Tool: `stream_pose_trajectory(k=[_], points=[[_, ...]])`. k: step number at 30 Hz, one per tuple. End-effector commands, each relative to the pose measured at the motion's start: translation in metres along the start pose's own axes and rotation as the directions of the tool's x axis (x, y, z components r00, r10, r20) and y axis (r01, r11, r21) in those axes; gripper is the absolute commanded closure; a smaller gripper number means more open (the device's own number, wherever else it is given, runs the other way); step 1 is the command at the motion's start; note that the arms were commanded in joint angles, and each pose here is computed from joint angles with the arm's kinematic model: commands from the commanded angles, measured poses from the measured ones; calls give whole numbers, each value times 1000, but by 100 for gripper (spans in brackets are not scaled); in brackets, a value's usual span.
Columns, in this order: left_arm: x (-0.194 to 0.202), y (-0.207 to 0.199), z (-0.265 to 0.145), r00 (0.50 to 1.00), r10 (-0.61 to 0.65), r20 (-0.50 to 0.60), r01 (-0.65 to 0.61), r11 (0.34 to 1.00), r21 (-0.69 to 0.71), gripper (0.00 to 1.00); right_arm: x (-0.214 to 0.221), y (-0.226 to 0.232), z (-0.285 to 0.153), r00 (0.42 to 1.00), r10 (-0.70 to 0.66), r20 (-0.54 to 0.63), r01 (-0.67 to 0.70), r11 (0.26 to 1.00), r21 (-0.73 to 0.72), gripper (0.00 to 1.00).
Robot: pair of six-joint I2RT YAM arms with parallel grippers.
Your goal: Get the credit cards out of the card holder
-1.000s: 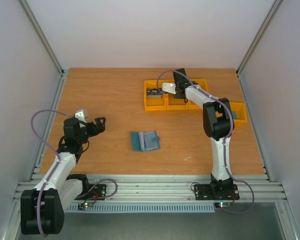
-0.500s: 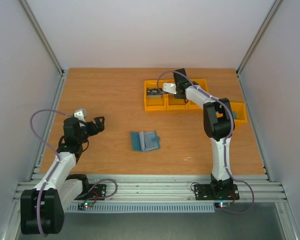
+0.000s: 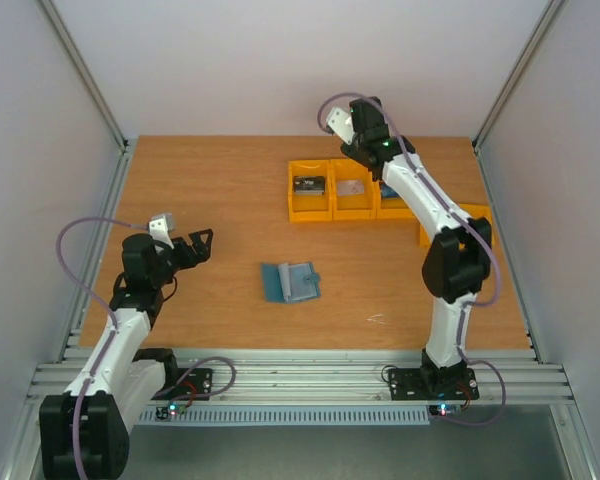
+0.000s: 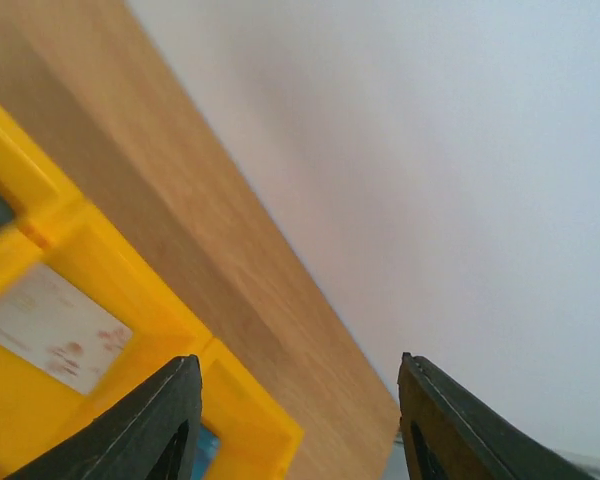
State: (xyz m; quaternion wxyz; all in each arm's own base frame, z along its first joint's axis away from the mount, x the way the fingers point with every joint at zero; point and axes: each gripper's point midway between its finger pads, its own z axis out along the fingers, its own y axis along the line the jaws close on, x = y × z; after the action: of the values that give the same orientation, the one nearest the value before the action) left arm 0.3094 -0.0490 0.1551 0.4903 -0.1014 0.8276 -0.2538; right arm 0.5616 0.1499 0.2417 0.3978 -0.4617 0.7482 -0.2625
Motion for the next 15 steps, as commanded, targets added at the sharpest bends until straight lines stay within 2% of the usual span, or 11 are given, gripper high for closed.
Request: stream_pose_trajectory(k=[1, 4, 6, 8, 11, 13, 15], points=[[-17, -21, -7, 999, 22, 45, -25, 997, 76, 1, -40, -12, -87, 883, 455, 113, -444, 889, -111, 46], [-9, -31, -8, 1000, 10, 17, -12, 993, 120, 1, -62, 18, -121, 779, 617, 117, -565, 770, -298, 45], [1, -44, -7, 1000, 22, -19, -18, 985, 169, 1, -70, 45, -138, 723, 687, 70, -612, 685, -396, 45], [15, -64, -6, 997, 54, -61, -37, 969, 245, 1, -69, 80, -150, 706, 708, -13, -637, 627, -449, 46], [43, -95, -6, 983, 130, -131, -75, 929, 362, 1, -61, 144, -168, 727, 671, -148, -640, 583, -501, 48], [61, -101, -1, 972, 147, -185, -70, 926, 370, 1, -53, 181, -181, 730, 643, -231, -651, 553, -520, 48], [79, -98, 7, 959, 135, -247, -46, 941, 336, 1, -46, 219, -194, 703, 631, -329, -684, 474, -554, 50]])
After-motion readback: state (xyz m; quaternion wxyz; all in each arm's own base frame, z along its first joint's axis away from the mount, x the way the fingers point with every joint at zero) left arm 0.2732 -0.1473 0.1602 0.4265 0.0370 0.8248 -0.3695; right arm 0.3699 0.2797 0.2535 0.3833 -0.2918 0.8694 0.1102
